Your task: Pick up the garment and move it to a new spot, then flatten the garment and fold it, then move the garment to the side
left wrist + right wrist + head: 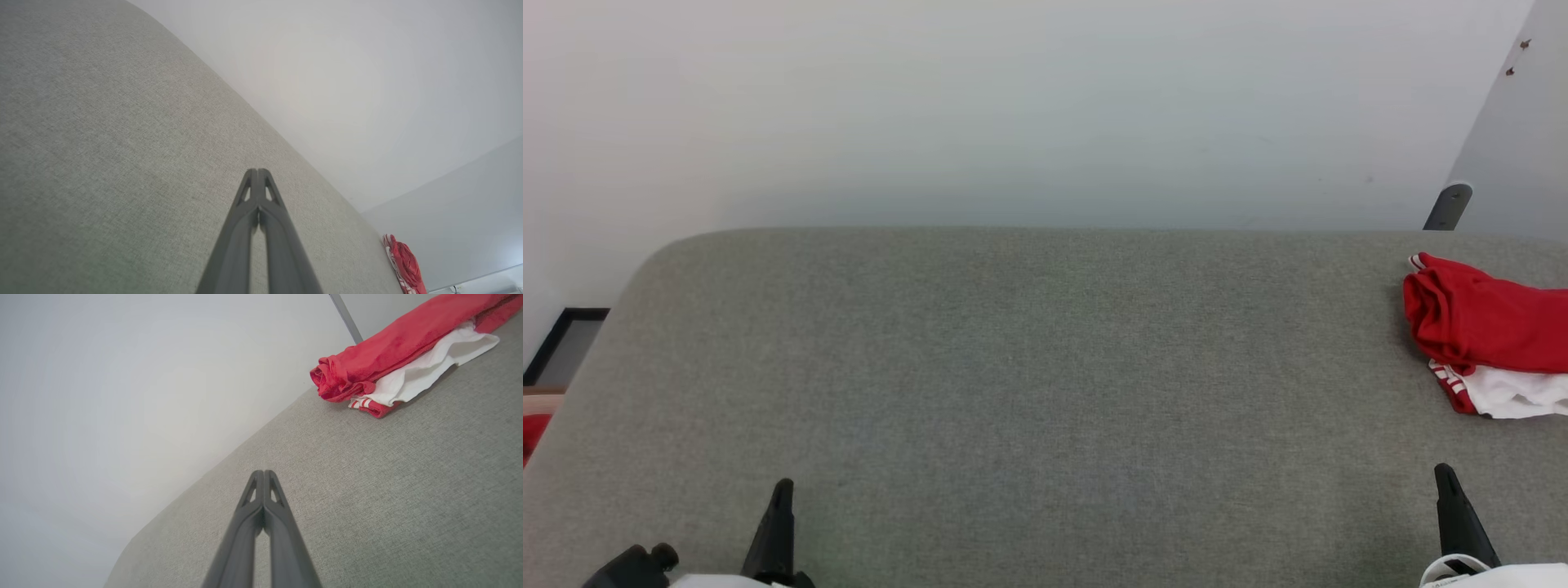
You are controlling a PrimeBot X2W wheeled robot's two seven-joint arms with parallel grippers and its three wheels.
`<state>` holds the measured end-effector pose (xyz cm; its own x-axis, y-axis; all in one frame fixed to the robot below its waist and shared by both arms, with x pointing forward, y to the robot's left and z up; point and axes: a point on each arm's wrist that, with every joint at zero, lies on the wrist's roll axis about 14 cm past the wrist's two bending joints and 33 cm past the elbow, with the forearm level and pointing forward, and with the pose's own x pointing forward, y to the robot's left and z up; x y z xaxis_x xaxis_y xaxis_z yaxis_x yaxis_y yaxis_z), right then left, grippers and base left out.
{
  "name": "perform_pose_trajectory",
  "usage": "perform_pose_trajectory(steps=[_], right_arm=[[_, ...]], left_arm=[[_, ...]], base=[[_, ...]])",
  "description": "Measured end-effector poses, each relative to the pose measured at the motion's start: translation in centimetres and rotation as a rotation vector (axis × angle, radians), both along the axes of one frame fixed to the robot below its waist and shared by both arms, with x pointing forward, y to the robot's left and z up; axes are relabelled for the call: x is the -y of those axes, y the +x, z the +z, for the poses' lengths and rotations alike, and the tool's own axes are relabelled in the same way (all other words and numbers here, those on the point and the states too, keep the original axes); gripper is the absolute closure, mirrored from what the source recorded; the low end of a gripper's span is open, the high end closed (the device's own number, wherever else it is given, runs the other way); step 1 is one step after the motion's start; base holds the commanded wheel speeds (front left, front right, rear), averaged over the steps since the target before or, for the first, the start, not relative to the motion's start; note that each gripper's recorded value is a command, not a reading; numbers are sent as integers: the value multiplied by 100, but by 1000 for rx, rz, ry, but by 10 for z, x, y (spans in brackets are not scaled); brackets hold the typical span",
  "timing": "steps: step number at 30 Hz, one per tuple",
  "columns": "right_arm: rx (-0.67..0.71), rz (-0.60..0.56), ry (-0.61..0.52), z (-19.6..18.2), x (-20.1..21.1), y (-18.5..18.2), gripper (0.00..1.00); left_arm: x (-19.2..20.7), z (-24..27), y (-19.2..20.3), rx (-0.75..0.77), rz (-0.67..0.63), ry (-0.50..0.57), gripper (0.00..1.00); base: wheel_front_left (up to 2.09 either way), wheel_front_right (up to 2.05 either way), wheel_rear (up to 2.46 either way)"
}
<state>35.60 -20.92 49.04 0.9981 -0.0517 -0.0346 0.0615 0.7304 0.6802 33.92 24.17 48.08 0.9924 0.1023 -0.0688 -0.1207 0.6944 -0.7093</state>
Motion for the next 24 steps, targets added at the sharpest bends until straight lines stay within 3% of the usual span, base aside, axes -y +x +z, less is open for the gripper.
perform_pose_trajectory(steps=[24], right_arm=[[4, -1, 301, 3, -3, 12, 100]], left_arm=[[13, 8, 18, 31, -7, -281, 100]], base=[[0, 0, 0]])
